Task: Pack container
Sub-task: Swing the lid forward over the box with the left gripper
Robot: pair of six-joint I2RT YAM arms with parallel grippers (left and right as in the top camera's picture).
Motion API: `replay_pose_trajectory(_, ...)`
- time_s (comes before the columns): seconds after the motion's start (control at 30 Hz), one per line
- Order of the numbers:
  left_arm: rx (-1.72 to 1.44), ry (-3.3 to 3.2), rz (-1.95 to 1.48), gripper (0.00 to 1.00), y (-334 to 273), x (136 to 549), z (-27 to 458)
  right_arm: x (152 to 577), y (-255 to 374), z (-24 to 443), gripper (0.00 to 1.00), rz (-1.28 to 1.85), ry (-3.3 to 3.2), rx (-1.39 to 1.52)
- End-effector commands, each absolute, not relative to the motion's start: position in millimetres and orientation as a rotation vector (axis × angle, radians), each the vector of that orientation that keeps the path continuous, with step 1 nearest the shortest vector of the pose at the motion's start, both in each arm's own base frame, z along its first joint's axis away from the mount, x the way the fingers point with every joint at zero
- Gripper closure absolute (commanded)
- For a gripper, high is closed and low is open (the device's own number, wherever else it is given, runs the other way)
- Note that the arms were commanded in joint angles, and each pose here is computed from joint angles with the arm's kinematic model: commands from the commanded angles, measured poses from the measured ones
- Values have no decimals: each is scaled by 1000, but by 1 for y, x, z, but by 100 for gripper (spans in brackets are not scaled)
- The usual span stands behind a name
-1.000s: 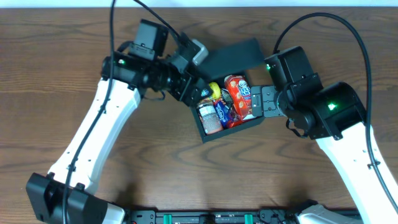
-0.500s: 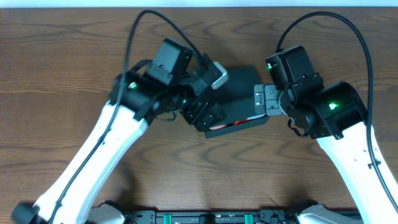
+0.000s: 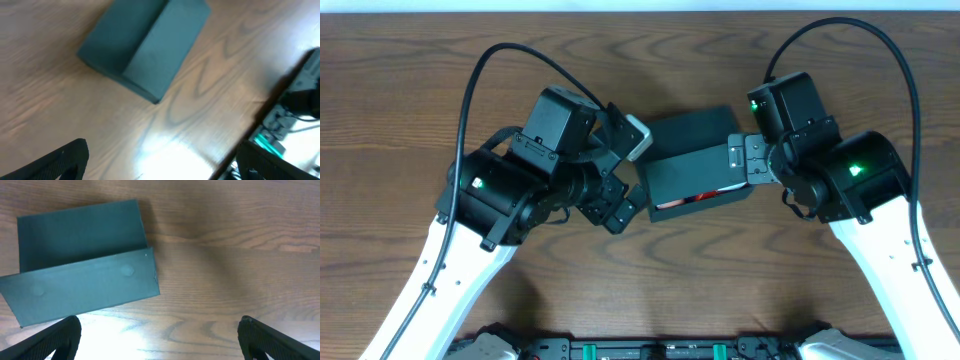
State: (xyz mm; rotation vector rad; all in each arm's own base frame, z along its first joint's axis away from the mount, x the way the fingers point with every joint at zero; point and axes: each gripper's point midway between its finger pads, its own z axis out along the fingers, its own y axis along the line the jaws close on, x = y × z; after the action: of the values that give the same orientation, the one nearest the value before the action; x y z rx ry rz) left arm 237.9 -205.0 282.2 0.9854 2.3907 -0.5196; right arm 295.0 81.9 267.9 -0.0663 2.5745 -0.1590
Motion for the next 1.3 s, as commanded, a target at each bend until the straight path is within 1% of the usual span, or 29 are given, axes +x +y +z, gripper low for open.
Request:
replay_pose_trajectory(0.0, 944, 2407, -449, 5, -202, 254, 267, 296, 79, 268, 1, -169, 2574, -65)
replay_pose_trajectory(0.13, 937, 2365, -480, 5, -226, 290, 244, 297, 80, 268, 1, -167, 2572, -65)
replay_pose_trajectory(0.3, 998, 2347, -674, 5, -275, 321, 205, 297, 80, 268, 1, -168, 2573, -65)
replay_pose_trajectory(0.4, 1026, 2336, -765, 5, -296, 332, 183, 296, 79, 267, 1, -169, 2575, -66)
replay_pose_trajectory(0.53, 1031, 2311, -916, 5, -318, 337, 170, 296, 79, 268, 1, -172, 2574, -75)
replay_pose_trajectory(0.7, 1071, 2294, -1056, 5, -333, 322, 170, 296, 79, 268, 1, -172, 2574, -74)
replay_pose_trajectory(0.83, 1141, 2282, -1128, 5, -348, 297, 175, 297, 78, 268, 1, -180, 2568, -71)
replay_pose_trajectory(1.07, 1273, 2349, -1152, 5, -360, 252, 164, 297, 77, 268, 1, -187, 2568, -78)
replay_pose_trajectory(1.27, 1341, 2367, -1162, 5, -366, 228, 163, 297, 77, 268, 1, -188, 2568, -79)
